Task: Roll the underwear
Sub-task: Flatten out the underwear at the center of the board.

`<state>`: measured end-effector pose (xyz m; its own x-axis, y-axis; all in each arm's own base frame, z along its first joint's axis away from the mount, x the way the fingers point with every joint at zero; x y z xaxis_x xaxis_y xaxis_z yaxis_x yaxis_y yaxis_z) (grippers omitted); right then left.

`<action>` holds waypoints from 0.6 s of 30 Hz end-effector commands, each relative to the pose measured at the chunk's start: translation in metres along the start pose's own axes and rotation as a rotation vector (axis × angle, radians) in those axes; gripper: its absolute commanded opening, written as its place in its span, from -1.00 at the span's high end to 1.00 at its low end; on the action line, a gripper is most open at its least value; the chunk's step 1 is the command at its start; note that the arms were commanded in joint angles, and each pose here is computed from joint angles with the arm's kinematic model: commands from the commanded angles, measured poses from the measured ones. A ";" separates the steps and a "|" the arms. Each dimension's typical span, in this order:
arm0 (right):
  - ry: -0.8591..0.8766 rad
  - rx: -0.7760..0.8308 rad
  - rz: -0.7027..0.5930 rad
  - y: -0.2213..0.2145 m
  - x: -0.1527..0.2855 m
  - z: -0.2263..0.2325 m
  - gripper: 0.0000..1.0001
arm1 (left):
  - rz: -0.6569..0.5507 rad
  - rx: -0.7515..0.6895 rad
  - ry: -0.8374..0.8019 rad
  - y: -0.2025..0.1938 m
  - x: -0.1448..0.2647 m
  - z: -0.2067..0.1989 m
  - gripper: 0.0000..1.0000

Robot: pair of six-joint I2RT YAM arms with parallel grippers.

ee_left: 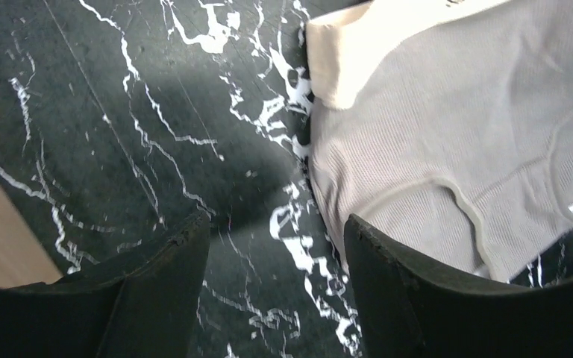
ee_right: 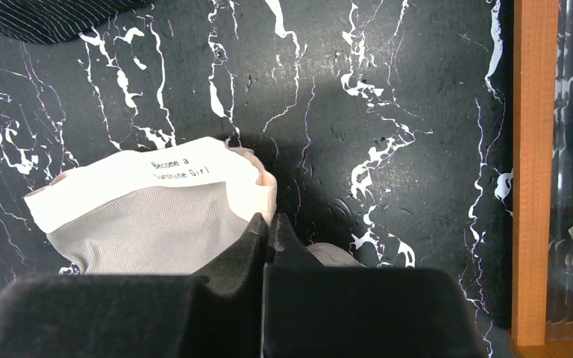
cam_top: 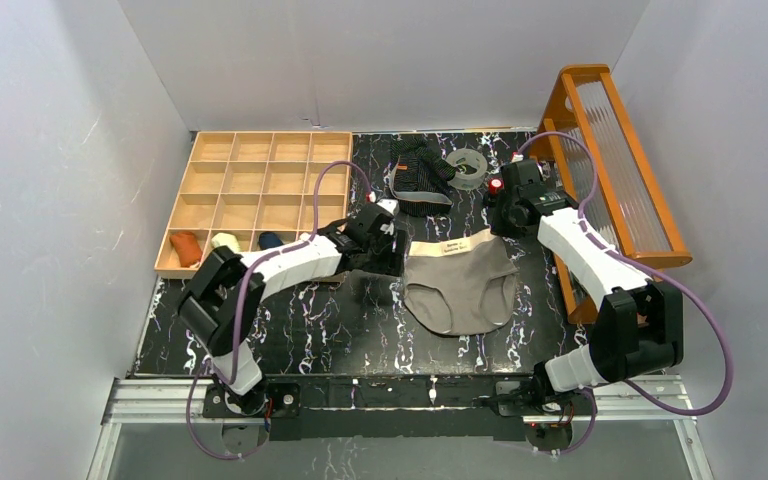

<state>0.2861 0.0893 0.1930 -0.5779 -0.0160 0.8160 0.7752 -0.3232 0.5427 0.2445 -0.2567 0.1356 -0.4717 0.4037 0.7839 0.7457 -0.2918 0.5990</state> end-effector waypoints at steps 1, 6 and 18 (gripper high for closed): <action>-0.002 0.004 -0.034 0.006 -0.002 0.002 0.95 | -0.121 0.095 -0.036 0.033 -0.014 0.006 -0.28; 0.014 0.007 -0.024 0.004 -0.003 0.003 0.95 | -0.137 0.125 -0.104 0.048 -0.033 0.014 -0.24; 0.045 0.018 0.026 -0.001 -0.010 0.006 0.95 | -0.112 0.089 -0.168 0.049 -0.063 0.010 -0.21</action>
<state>0.2901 0.0933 0.1841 -0.5557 -0.0396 0.8305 0.7956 -0.3153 0.5173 0.3062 -0.2782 0.1196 -0.4863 0.5622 0.6689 0.7426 -0.1375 0.6555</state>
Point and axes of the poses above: each gripper's point midway between its finger pads, its own x axis back along the fingers, its own z axis along the line the jaws close on, y = z × x, the point moved 8 cm from there along x, back along the fingers, and after that the axes turned 9 degrees about -x, right-handed, at the moved point
